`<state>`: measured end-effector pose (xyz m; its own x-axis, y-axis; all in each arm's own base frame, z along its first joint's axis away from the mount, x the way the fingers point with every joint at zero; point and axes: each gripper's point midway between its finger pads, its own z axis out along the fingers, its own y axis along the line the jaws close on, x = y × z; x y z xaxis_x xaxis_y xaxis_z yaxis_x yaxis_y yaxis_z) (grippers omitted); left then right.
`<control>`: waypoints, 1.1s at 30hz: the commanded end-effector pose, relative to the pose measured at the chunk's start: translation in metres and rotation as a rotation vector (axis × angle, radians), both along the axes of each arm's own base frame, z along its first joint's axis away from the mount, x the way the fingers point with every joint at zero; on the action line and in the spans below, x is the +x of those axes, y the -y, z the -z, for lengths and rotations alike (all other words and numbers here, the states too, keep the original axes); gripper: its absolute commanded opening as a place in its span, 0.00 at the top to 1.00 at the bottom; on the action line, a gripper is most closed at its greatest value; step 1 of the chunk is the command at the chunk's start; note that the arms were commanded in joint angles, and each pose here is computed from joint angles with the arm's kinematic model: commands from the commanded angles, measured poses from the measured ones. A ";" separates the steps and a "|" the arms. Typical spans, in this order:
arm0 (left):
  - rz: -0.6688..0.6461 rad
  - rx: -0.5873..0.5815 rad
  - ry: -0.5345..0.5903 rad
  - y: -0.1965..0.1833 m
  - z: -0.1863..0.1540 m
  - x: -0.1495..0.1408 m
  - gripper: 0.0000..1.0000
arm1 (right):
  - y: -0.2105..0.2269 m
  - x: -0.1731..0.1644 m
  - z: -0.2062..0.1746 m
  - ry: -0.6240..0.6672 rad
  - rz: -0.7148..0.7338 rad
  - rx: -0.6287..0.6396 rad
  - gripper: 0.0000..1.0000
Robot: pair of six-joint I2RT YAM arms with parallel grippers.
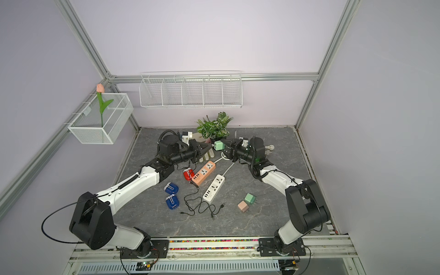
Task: Charge the electric shaver
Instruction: Pick up the plug from the center of the board, then insert the charging cable into the plug.
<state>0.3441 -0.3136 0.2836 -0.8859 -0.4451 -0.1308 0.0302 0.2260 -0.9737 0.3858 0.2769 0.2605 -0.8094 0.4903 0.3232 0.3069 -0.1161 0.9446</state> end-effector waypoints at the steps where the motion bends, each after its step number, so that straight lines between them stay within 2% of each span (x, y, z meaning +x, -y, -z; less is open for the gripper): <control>1: -0.013 0.008 -0.021 0.000 0.007 0.002 1.00 | -0.002 0.003 -0.015 0.036 0.016 0.050 0.83; 11: -0.008 -0.008 -0.057 0.004 0.013 0.005 1.00 | -0.007 0.004 -0.022 0.053 0.009 0.075 0.85; 26: 0.066 -0.094 -0.193 0.021 0.019 0.005 1.00 | -0.013 0.006 -0.029 0.100 0.005 0.102 0.90; 33: 0.050 -0.082 -0.261 0.020 0.021 0.005 1.00 | -0.010 0.001 -0.035 0.138 0.010 0.118 0.93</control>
